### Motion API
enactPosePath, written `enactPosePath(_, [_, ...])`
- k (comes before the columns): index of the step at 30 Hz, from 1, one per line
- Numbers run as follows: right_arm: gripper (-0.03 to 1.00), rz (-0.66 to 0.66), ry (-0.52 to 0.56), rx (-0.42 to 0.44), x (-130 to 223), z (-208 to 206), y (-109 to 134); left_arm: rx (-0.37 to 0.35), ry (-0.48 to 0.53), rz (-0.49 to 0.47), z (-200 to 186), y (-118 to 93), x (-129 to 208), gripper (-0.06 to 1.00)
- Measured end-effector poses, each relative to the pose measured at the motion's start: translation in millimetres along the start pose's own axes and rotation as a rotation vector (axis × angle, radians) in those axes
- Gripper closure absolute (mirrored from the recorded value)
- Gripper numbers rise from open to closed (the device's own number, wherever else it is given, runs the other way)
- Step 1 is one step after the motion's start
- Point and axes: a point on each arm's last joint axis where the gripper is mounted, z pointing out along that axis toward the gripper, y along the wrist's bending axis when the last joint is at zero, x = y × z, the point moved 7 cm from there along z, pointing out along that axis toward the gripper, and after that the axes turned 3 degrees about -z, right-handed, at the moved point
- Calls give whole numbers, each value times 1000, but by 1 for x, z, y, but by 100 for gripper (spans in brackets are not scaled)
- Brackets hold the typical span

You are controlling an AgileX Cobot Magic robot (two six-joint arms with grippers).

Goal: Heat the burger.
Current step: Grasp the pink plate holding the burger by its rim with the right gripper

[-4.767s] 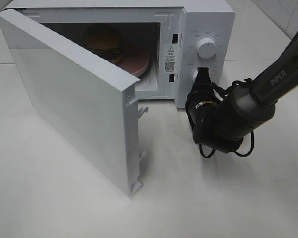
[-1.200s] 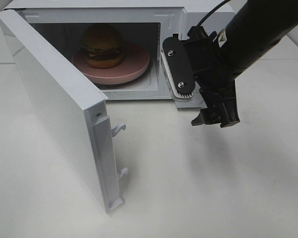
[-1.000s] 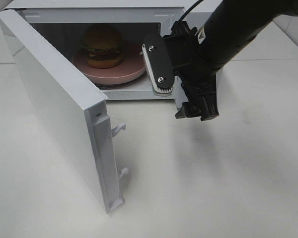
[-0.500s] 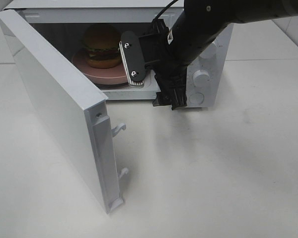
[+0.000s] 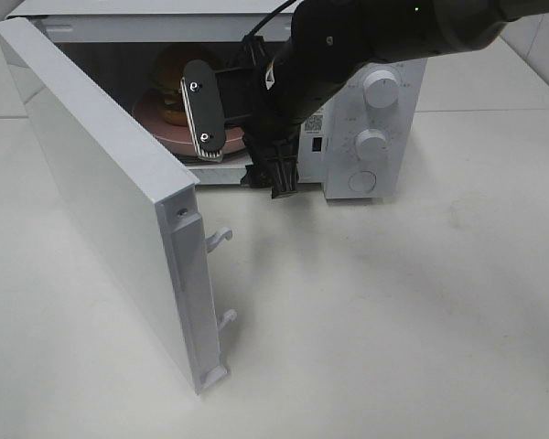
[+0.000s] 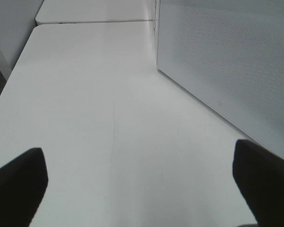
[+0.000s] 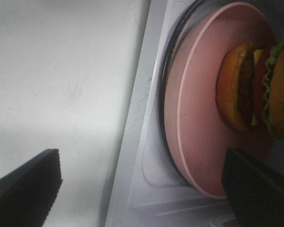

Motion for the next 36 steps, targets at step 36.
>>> enactPosePath(36, [11,52,51,-2,-5,88,-30,0,0,0,0,0,0,-4])
